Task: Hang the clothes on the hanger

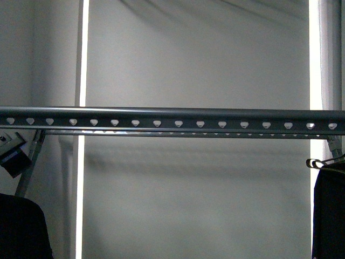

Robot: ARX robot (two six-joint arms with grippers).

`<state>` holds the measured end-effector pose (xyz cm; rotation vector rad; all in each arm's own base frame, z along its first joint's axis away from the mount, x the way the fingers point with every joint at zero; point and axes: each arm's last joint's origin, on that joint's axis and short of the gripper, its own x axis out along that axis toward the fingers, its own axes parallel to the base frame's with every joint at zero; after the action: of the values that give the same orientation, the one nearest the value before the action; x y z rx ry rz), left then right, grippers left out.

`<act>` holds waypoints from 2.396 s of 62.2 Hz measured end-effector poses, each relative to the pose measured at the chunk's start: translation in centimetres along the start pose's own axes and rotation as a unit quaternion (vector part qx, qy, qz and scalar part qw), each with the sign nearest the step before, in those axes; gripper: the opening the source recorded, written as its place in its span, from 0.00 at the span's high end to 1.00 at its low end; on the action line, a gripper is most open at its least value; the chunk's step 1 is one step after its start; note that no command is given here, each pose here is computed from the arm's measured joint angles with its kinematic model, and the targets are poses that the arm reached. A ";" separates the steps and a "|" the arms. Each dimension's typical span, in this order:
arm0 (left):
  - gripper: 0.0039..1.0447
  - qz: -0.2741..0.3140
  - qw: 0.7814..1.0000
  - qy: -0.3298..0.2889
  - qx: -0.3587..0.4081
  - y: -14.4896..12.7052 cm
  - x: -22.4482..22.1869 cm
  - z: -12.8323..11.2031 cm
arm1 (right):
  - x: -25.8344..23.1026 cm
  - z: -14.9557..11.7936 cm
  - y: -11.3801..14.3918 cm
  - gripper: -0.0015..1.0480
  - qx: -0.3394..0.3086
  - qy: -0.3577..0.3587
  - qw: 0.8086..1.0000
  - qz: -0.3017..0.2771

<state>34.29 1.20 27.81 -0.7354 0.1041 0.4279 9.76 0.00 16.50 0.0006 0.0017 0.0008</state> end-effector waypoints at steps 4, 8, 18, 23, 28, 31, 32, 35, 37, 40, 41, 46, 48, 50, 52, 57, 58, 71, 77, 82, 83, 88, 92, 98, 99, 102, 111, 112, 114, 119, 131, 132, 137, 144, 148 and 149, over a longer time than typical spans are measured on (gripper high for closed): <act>0.34 0.010 1.000 0.003 0.007 0.0 0.6 -0.3 | 0.0 0.0 0.0 0.07 0.000 0.000 1.000 0.000; 0.46 0.020 1.000 0.014 0.014 0.3 0.9 -0.7 | 0.0 0.0 0.0 0.07 0.000 0.000 1.000 0.000; 0.79 0.018 0.999 0.026 0.026 0.6 0.8 -0.7 | 0.0 0.0 0.0 0.07 0.000 0.000 1.000 0.000; 0.89 0.015 0.999 0.042 0.026 1.1 0.4 -0.9 | 0.0 0.0 0.0 0.07 0.000 0.000 1.000 0.000; 0.96 0.007 0.998 0.063 0.022 2.0 -0.2 -1.2 | 0.0 0.0 0.0 0.07 0.000 0.000 1.000 0.000; 0.96 -0.001 0.997 0.077 0.029 2.5 -0.8 -1.5 | 0.0 0.0 0.0 0.07 0.000 0.000 1.000 0.000; 0.96 -0.008 0.996 0.083 0.036 2.8 -1.2 -1.7 | 0.0 0.0 0.0 0.07 0.000 0.000 1.000 0.000; 0.96 -0.034 0.992 0.109 0.054 3.7 -2.5 -2.0 | 0.0 0.0 0.0 0.07 0.000 0.000 1.000 0.000; 0.96 -0.053 0.987 0.134 0.076 4.3 -3.5 -2.3 | 0.0 0.0 0.0 0.07 0.000 0.000 1.000 0.000; 0.96 -0.075 0.979 0.159 0.098 4.9 -4.7 -2.5 | 0.0 0.0 0.0 0.07 0.000 0.000 1.000 0.000; 0.96 -0.088 0.975 0.174 0.107 5.1 -5.3 -2.6 | 0.0 0.0 0.0 0.07 0.000 0.000 1.000 0.000; 0.96 -0.136 0.955 0.223 0.142 5.8 -7.1 -3.0 | 0.0 0.0 0.0 0.07 0.000 0.000 1.000 0.000; 0.96 -0.162 0.941 0.248 0.165 6.1 -7.9 -3.2 | 0.0 0.0 0.0 0.07 0.000 0.000 1.000 0.000; 0.96 -0.187 0.926 0.270 0.185 6.4 -8.7 -3.3 | 0.0 0.0 0.0 0.07 0.000 0.000 1.000 0.000; 0.96 -0.211 0.912 0.289 0.200 6.7 -9.4 -3.3 | 0.0 0.0 0.0 0.07 0.000 0.000 1.000 0.000; 0.96 -0.273 0.867 0.322 0.265 7.4 -11.0 -3.1 | 0.0 0.0 0.0 0.07 0.000 0.000 1.000 0.000; 0.96 -0.276 0.863 0.323 0.274 7.5 -11.1 -3.0 | 0.0 0.0 0.0 0.07 0.000 0.000 1.000 0.000; 0.96 -0.349 0.752 0.243 0.504 6.8 -10.5 -1.8 | 0.0 0.0 0.0 0.07 0.000 0.000 1.000 0.000; 0.96 -0.397 0.682 0.172 0.590 5.0 -9.4 -1.0 | 0.0 0.0 0.0 0.07 0.000 0.000 1.000 0.000; 0.96 -0.429 0.593 0.099 0.674 2.9 -8.2 -0.5 | 0.0 0.0 0.0 0.07 0.000 0.000 1.000 0.000; 0.96 -0.431 0.583 0.090 0.683 2.6 -8.1 -0.5 | 0.0 0.0 0.0 0.07 0.000 0.000 1.000 0.000; 0.96 -0.441 0.518 0.030 0.732 0.6 -6.9 -0.5 | 0.0 0.0 0.0 0.07 0.000 0.000 1.000 0.000; 0.96 -0.452 0.463 -0.016 0.762 -0.6 -6.2 -0.7 | 0.0 0.0 0.0 0.07 0.000 0.000 1.000 0.000; 0.96 -0.445 0.378 -0.070 0.809 -2.6 -4.9 -1.5 | 0.0 0.0 0.0 0.07 0.000 0.000 1.000 0.000; 0.96 -0.444 0.367 -0.080 0.813 -3.0 -4.7 -1.6 | 0.0 0.0 0.0 0.07 0.000 0.000 1.000 0.000; 0.96 -0.442 0.333 -0.114 0.825 -4.1 -4.2 -1.8 | 0.0 0.0 0.0 0.07 0.000 0.000 1.000 0.000; 0.96 -0.447 0.291 -0.179 0.827 -6.7 -3.9 -2.3 | 0.0 0.0 0.0 0.07 0.000 0.000 1.000 0.000; 0.96 -0.450 0.281 -0.197 0.824 -7.2 -4.0 -2.4 | 0.0 0.0 0.0 0.07 0.000 0.000 1.000 0.000; 0.96 -0.453 0.269 -0.227 0.819 -7.8 -4.3 -2.5 | 0.0 0.0 0.0 0.07 0.000 0.000 1.000 0.000; 0.96 -0.451 0.247 -0.272 0.813 -8.6 -4.8 -2.5 | 0.0 0.0 0.0 0.07 0.000 0.000 1.000 0.000; 0.96 -0.450 0.245 -0.276 0.813 -8.7 -4.8 -2.6 | 0.0 0.0 0.0 0.07 0.000 0.000 1.000 0.000; 0.96 -0.450 0.245 -0.275 0.813 -8.7 -4.8 -2.6 | 0.0 0.0 0.0 0.07 0.000 0.000 1.000 0.000; 0.96 -0.450 0.245 -0.276 0.813 -8.7 -4.8 -2.6 | 0.1 0.0 -0.1 0.07 0.002 0.015 1.000 0.022; 0.96 -0.448 0.245 -0.275 0.815 -8.7 -4.7 -2.5 | 0.7 1.0 -0.8 0.07 0.004 0.052 0.988 0.143; 0.96 -0.451 0.244 -0.276 0.813 -8.7 -4.8 -2.6 | 2.0 3.6 -2.5 0.07 -0.028 0.027 0.981 0.192; 0.96 -0.451 0.243 -0.276 0.813 -8.7 -4.8 -2.6 | 2.2 3.9 -2.6 0.07 -0.040 0.021 0.980 0.196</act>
<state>33.65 -7.96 32.51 1.5813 -0.5315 -0.6947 11.96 -2.64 20.41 -0.0797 0.0446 0.3952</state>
